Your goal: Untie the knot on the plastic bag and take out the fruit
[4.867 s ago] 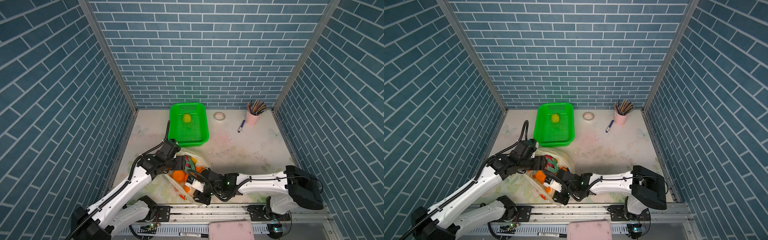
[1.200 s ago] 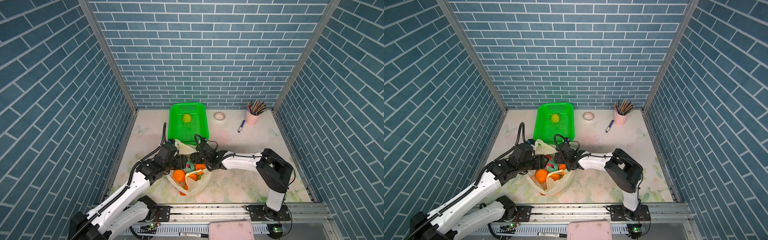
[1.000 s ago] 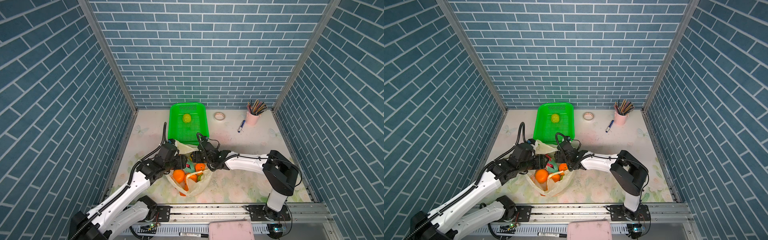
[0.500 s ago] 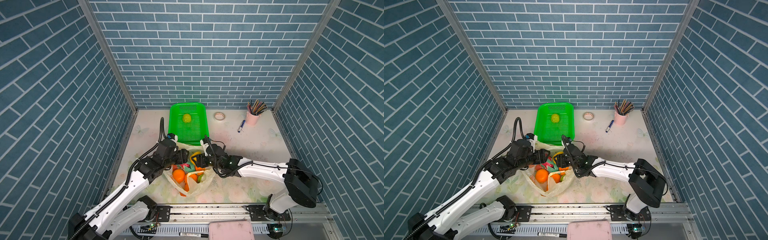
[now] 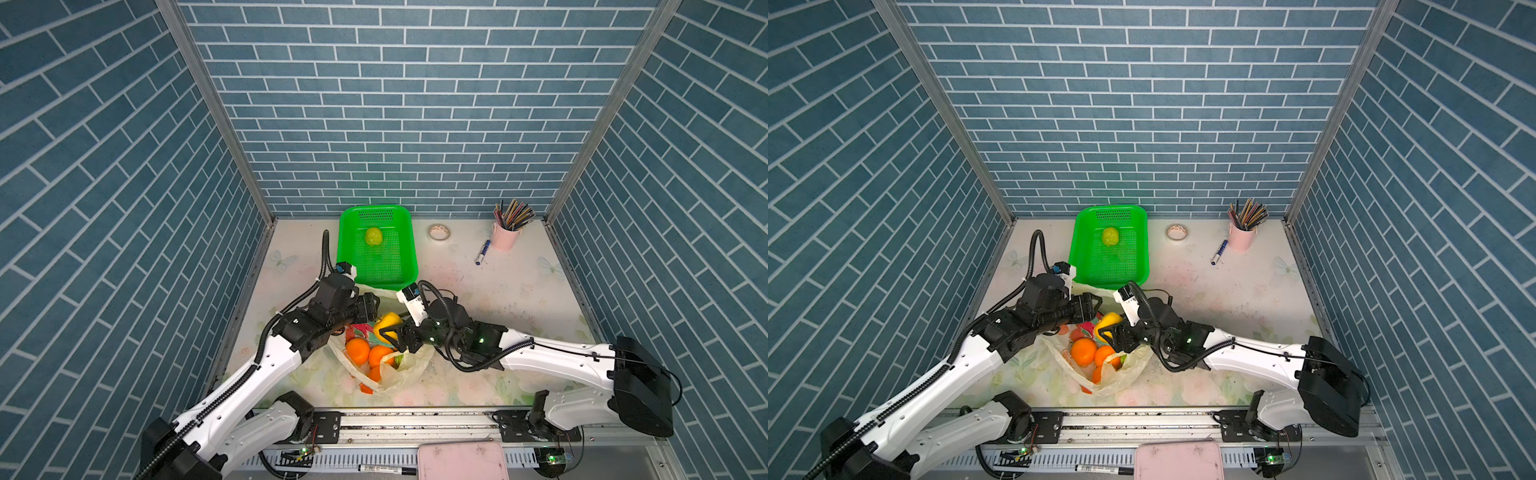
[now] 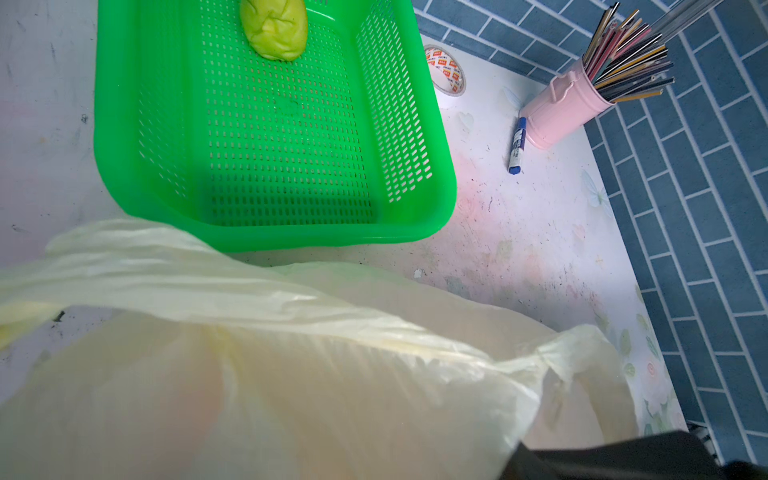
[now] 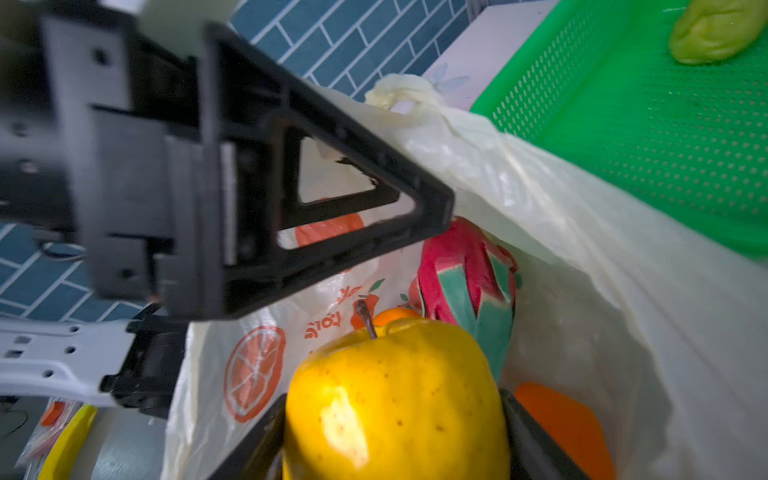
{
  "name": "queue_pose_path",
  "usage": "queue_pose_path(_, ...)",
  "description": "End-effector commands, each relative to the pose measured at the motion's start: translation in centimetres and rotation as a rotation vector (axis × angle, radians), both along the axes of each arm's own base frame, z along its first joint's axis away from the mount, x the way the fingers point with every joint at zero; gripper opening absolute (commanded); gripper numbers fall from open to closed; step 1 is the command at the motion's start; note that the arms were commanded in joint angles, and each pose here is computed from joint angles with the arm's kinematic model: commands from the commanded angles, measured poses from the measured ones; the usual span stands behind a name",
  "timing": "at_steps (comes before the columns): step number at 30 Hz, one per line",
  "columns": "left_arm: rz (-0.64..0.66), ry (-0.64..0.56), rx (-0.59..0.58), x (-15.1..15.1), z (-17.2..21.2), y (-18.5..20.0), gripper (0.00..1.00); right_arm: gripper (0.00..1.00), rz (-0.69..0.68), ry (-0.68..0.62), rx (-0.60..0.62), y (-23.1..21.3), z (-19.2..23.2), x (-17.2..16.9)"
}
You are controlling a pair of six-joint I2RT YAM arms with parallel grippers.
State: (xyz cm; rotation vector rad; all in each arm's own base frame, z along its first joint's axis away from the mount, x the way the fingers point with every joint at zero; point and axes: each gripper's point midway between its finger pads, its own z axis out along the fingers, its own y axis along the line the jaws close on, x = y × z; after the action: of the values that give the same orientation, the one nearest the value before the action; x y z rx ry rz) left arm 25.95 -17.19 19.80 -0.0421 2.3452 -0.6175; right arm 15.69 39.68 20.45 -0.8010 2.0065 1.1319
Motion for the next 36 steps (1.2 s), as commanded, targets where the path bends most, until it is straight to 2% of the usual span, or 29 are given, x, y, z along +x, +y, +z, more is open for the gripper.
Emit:
queue_pose_path(1, 0.037, -0.040, -0.007, 0.3, 1.9, 0.6, 0.74, 0.53, 0.084, -0.069, 0.111, 0.4, 3.8, -1.3)
queue_pose_path(7, 0.022, -0.113, -0.011, 0.2, 4.2, 1.0, 0.75, 0.53, 0.046, -0.126, 0.222, -0.4, 7.8, -1.0)
queue_pose_path(15, -0.049, -0.319, -0.094, -0.2, 9.7, 0.4, 0.75, 0.51, -0.030, -0.136, 0.334, -2.9, 11.7, 1.0)
queue_pose_path(19, -0.137, -0.448, -0.134, -1.0, 12.2, -0.5, 0.75, 0.51, -0.075, -0.131, 0.393, -4.7, 13.4, 2.1)
queue_pose_path(23, -0.299, -0.659, -0.156, -2.6, 15.2, -2.0, 0.76, 0.51, -0.119, -0.101, 0.440, -6.6, 14.5, 3.4)
queue_pose_path(26, -0.469, -0.850, -0.109, -4.4, 16.8, -3.4, 0.77, 0.51, -0.145, -0.070, 0.478, -8.0, 15.1, 4.3)
queue_pose_path(32, -0.716, -1.163, 0.046, -6.7, 17.5, -5.5, 0.78, 0.51, -0.165, -0.008, 0.514, -9.6, 15.2, 5.3)
queue_pose_path(34, -0.757, -1.245, 0.111, -6.9, 17.5, -6.1, 0.83, 0.51, -0.163, 0.006, 0.520, -9.7, 15.2, 5.3)
queue_pose_path(35, -0.782, -1.282, 0.145, -7.1, 17.5, -6.5, 0.88, 0.51, -0.160, 0.015, 0.521, -9.7, 15.1, 5.3)
queue_pose_path(36, -0.802, -1.311, 0.178, -7.0, 17.4, -6.8, 0.89, 0.51, -0.154, 0.022, 0.523, -9.7, 15.1, 5.2)
